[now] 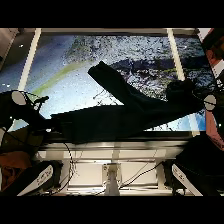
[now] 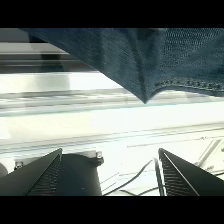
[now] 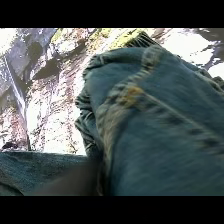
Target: Fold the clothes and pants, and hang the long-sleeved shirts on hangers.
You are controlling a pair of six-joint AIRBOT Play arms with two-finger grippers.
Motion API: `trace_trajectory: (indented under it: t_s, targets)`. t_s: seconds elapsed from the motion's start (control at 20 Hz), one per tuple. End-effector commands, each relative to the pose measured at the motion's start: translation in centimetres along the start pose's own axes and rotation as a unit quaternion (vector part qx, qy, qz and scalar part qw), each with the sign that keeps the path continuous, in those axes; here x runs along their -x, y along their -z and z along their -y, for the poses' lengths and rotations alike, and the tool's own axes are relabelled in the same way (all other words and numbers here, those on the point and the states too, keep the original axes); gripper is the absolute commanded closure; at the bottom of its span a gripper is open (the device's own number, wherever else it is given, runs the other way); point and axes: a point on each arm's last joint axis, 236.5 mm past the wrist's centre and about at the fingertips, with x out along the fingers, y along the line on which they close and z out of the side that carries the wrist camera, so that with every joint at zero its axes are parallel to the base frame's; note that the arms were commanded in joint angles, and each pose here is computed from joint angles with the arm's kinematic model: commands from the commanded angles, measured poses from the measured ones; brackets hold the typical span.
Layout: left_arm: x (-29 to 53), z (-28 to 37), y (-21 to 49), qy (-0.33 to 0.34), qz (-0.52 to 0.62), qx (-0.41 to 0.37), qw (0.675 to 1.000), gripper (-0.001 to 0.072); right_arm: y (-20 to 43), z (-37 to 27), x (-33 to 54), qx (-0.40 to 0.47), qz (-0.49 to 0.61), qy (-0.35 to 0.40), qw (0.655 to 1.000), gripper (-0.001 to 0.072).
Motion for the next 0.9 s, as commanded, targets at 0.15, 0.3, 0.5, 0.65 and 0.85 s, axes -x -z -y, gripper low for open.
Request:
trace_trajectory:
  t_s: [0.15, 0.3, 0.5, 0.65, 0.85]
  targets:
    - [0.0, 0.0, -1.4, -0.001, 0.03, 0.0, 1.0, 0.0011, 0.0, 0.1, 0.1, 0.002, 0.0, 0.002, 1.0, 0.0028]
    - [0.1, -0.1, -2.2, -0.002, 0.047, 0.0, 0.999, 0.0011, -0.5, 0.3, 0.2, 0.023, 0.009, 0.007, 1.0, 0.0035]
    - [0.3, -0.2, -3.4, -0.004, 0.073, 0.0, 0.997, 0.0011, -0.6, -0.4, 1.0, 0.202, -0.014, 0.008, 0.979, 0.0036]
    - [0.5, -0.3, -5.1, -0.006, 0.108, 0.0, 0.994, 0.0012, 1.6, -0.9, 1.3, 0.353, -0.129, 0.012, 0.927, 0.0036]
    - [0.8, -0.3, -5.9, -0.007, 0.127, 0.0, 0.992, 0.0012, 6.0, 0.0, -1.3, 0.481, -0.279, 0.036, 0.83, 0.002]
